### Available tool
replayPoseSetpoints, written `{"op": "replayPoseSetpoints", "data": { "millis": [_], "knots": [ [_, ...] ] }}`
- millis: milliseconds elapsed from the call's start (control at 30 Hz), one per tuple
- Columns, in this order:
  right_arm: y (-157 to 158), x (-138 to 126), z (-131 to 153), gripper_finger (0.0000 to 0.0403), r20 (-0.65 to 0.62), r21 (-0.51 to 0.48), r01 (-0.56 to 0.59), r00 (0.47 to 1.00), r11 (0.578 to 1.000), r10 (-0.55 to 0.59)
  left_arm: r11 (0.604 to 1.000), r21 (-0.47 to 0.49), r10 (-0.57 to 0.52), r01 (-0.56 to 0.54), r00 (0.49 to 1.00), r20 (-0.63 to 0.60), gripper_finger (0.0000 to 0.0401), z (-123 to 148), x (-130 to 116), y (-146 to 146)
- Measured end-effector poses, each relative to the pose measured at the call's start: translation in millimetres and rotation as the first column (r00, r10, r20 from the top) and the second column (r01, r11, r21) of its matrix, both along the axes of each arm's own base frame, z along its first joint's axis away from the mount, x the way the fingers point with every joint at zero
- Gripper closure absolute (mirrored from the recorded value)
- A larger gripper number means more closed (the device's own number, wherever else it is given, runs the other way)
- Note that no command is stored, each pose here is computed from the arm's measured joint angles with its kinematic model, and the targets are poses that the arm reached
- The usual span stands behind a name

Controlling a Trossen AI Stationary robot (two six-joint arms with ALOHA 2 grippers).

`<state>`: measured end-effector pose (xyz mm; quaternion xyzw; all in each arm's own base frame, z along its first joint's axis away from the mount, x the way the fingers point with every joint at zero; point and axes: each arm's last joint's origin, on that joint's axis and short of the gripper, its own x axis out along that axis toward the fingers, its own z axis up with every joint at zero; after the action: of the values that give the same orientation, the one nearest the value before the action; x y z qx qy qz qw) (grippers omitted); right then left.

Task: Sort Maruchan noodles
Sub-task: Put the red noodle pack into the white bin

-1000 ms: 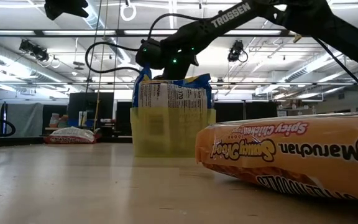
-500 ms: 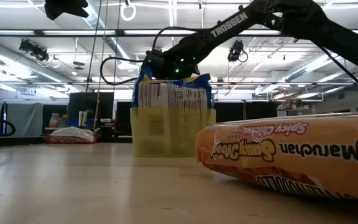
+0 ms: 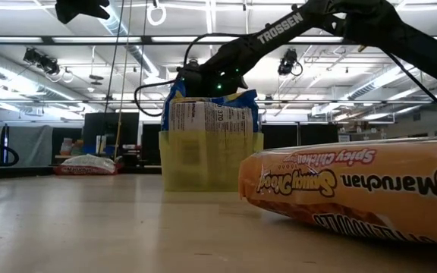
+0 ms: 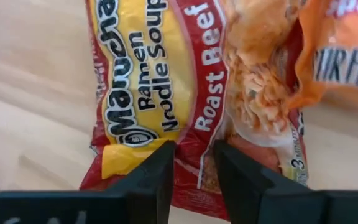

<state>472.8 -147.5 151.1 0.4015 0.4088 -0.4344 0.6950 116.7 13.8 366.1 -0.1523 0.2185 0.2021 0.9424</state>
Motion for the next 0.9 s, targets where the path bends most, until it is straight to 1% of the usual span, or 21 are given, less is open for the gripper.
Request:
{"op": "replayPoseSetpoints", "data": {
  "millis": [133,200,267,333,367,433,500,567,633,700,800,900],
  "knots": [
    [4.8,-0.2,4.6,0.0267,-0.022,-0.001,-0.038,0.999,0.999,0.038,0.999,-0.018,-0.027,0.027,1.0,0.001,0.026,-0.1,0.2,-0.9],
    [4.6,-0.5,16.6,0.0262,-0.026,-0.015,-0.088,0.996,0.996,0.088,0.998,-0.03,-0.049,0.049,0.999,0.002,0.026,-0.2,0.4,-1.6],
    [3.3,-2.6,35.2,0.0259,-0.02,-0.034,-0.142,0.99,0.989,0.141,0.997,-0.037,-0.063,0.063,0.998,0.004,0.026,-0.1,0.1,-2.1],
    [1.3,-9.9,46.4,0.0259,-0.048,-0.024,-0.17,0.985,0.985,0.168,0.996,-0.042,-0.073,0.073,0.997,0.007,0.026,0.0,-0.3,-2.4],
    [0.1,-14.1,47.3,0.026,-0.077,-0.01,-0.17,0.983,0.985,0.169,0.996,-0.044,-0.077,0.078,0.997,0.01,0.026,0.3,-1.1,-2.5],
    [-2.2,-21.2,42.9,0.0261,-0.145,0.014,-0.16,0.976,0.987,0.16,0.995,-0.047,-0.084,0.084,0.996,0.013,0.026,0.5,-1.5,-2.8],
    [-5.5,-24.5,39.7,0.0261,-0.167,0.024,-0.152,0.974,0.988,0.154,0.995,-0.049,-0.088,0.089,0.996,0.014,0.026,0.5,-1.5,-2.9],
    [-7.9,-24.2,35.6,0.026,-0.139,0.046,-0.147,0.978,0.988,0.152,0.995,-0.044,-0.09,0.091,0.996,0.019,0.026,1.1,-0.9,-2.9],
    [-9.7,-26.5,28.1,0.026,-0.145,0.063,-0.124,0.981,0.99,0.132,0.995,-0.024,-0.101,0.102,0.995,0.027,0.026,2.3,0.3,-2.8],
    [-13.2,-24.7,23.5,0.0261,-0.097,0.072,-0.102,0.989,0.992,0.108,0.994,-0.005,-0.112,0.112,0.994,0.022,0.026,2.5,0.3,-2.8],
    [-17.0,-23.7,22.8,0.0261,-0.053,0.101,-0.087,0.994,0.991,0.092,0.993,0.0,-0.118,0.118,0.993,0.013,0.026,1.9,0.0,-2.9],
    [-17.9,-23.4,23.0,0.0261,-0.045,0.102,-0.079,0.995,0.992,0.084,0.993,-0.004,-0.116,0.116,0.993,0.016,0.026,2.1,-2.5,-3.1]
  ]
}}
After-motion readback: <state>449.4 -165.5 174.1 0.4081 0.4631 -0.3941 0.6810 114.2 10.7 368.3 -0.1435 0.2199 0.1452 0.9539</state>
